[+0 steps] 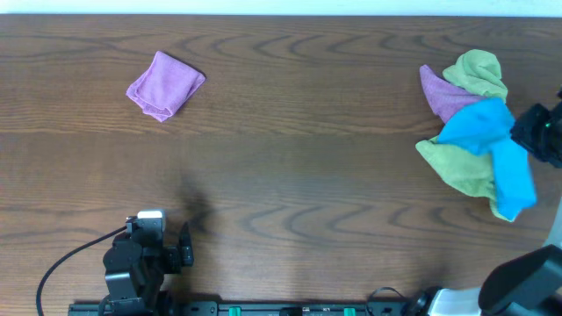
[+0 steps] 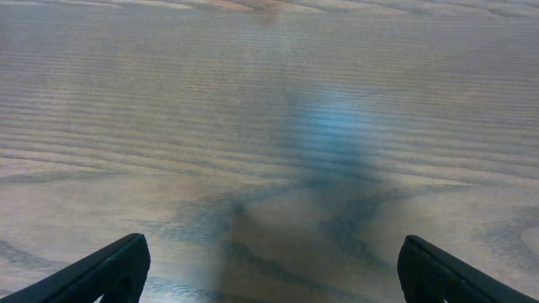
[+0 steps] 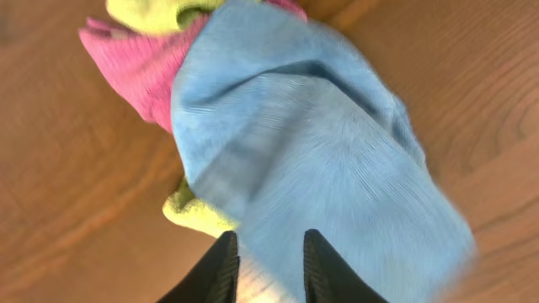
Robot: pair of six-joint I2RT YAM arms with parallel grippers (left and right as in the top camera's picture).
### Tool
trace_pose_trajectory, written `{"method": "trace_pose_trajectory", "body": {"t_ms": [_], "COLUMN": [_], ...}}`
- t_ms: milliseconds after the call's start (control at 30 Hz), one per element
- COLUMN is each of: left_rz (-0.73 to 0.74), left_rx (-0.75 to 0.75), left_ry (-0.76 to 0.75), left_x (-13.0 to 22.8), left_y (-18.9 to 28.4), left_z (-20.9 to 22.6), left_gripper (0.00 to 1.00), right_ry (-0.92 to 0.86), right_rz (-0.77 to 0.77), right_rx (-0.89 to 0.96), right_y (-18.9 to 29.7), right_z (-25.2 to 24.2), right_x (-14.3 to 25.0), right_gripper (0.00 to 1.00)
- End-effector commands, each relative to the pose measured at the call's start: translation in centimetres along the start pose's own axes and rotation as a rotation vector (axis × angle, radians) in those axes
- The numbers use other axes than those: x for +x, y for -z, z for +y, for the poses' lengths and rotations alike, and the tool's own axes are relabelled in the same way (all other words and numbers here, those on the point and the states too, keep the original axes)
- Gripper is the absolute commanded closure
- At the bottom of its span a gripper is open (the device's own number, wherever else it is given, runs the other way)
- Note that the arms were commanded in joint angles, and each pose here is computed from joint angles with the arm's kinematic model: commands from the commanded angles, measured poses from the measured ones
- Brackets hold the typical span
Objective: Fold the cloth
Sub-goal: 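Grasp the blue cloth edge with the right gripper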
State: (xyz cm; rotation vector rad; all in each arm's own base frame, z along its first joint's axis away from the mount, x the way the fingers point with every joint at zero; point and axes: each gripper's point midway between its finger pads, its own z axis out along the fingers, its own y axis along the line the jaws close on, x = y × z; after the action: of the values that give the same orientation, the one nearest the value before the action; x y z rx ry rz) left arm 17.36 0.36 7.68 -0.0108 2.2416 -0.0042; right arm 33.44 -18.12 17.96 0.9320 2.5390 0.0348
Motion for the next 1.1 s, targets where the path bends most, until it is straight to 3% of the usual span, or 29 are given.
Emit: {"method": "trace_pose_trajectory", "body": {"t_ms": [0,133,233,300,500,733,767,867,1067], "left_rz": [0.077,0.077,0.077,0.077,0.077,0.077,0.077,0.077,0.077], "left_rx": [-0.012,-0.012,-0.012,-0.012,-0.012,-0.012,-0.012,-0.012,-0.012], "left_ry": [-0.02,-0.02,-0.02,-0.02,-0.02,-0.02,-0.02,-0.02,-0.02], "left_x": [2.4,2.4,2.4,2.4,2.4,2.4,2.4,2.4,2.4], "left_y": [-0.8,-0.8,-0.8,-0.8,-0.8,-0.8,-0.8,-0.8,-0.8], "left_z": [0.2,0.2,0.2,0.2,0.2,0.2,0.2,0.2,0.2], "left_gripper": [0.05,0.05,0.05,0.05,0.05,0.05,0.05,0.05,0.05], "right_ry": [0.03,0.03,0.029,0.027,0.013,-0.014,-0.015,-0.022,-0.005], "right_rz": [0.012,0.017,0.017,0.024,0.152,0.305,0.316,0.313,0.174], "right_rx": [-0.005,-0.004,0.012,0.048,0.089,0.117,0.119,0.12,0.056], "right_y": [-0.1,-0.1,-0.1,-0.5,-4.4,-9.6,-10.1,-10.6,-6.9], "right_z": [0.4,0.3,0.1,-0.6,-1.9,-3.1,-3.2,-3.2,-1.3], "right_x": [0.1,0.2,0.2,0.3,3.1,6.9,7.0,6.9,3.9], "right_gripper": [0.98,0.98,0.55,0.41,0.37,0.48,0.56,0.99,0.99]}}
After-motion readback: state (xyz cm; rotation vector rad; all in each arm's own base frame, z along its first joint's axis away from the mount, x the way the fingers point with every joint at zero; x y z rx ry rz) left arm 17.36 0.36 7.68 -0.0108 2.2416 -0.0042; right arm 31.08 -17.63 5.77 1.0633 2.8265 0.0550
